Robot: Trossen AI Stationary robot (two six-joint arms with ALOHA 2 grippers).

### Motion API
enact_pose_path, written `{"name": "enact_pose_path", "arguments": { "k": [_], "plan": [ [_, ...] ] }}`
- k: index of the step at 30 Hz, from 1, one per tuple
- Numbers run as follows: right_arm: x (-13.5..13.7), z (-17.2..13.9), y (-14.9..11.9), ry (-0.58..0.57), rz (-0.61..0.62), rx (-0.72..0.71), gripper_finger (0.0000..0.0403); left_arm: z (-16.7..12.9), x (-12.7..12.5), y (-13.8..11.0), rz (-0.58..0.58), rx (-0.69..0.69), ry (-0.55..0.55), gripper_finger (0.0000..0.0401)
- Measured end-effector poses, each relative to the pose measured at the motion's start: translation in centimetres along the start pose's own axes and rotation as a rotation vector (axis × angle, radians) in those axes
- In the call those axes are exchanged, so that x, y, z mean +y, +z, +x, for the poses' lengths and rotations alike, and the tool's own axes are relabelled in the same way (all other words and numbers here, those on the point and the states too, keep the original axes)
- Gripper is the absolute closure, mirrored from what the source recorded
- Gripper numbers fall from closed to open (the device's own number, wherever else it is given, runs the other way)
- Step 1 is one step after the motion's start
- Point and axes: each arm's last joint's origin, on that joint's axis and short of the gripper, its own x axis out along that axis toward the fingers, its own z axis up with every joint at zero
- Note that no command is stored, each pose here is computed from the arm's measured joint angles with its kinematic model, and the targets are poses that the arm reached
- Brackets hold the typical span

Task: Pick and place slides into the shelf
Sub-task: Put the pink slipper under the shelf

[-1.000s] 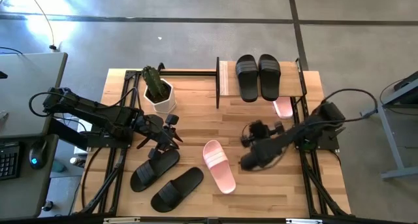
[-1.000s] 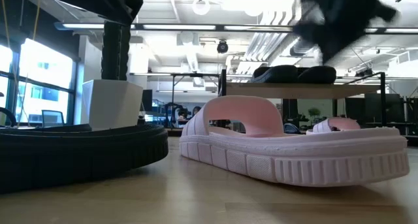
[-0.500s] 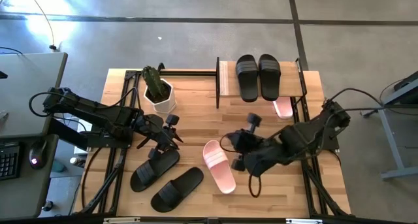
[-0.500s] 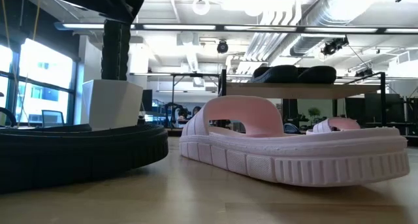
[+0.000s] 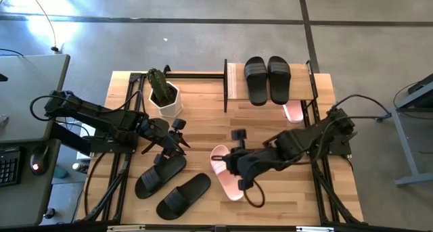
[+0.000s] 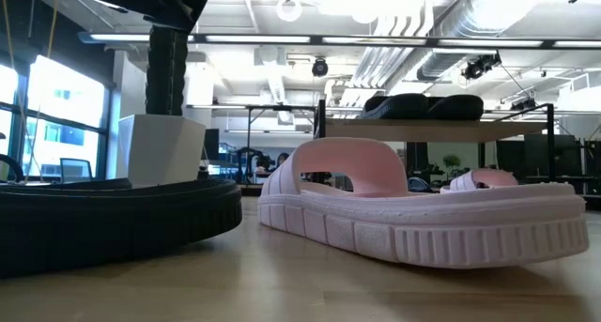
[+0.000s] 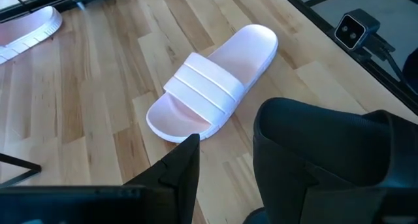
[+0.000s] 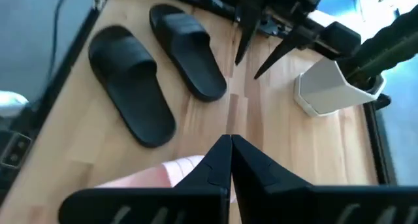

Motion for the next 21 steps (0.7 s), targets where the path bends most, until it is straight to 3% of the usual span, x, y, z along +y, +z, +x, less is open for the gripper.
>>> {"name": "enact_pose_path", "arguments": {
  "k": [6, 14, 21],
  "plan": [
    [1.3, 3.0, -0.8, -0.062, -0.136, 0.114, 0.037, 0.0, -0.2, 0.3, 0.014, -0.042, -0.092, 0.0272],
    [2.7, 6.9, -2.0, -0.173, -0.206, 0.245, 0.0297, -0.3, -2.6, 2.5, 0.118, -0.263, -0.267, 0.0278],
    [4.2, 10.1, -3.5, -0.171, -0.176, 0.358, 0.0284, -0.4, -6.0, 1.7, 0.137, -0.133, -0.227, 0.0316]
  ]
}}
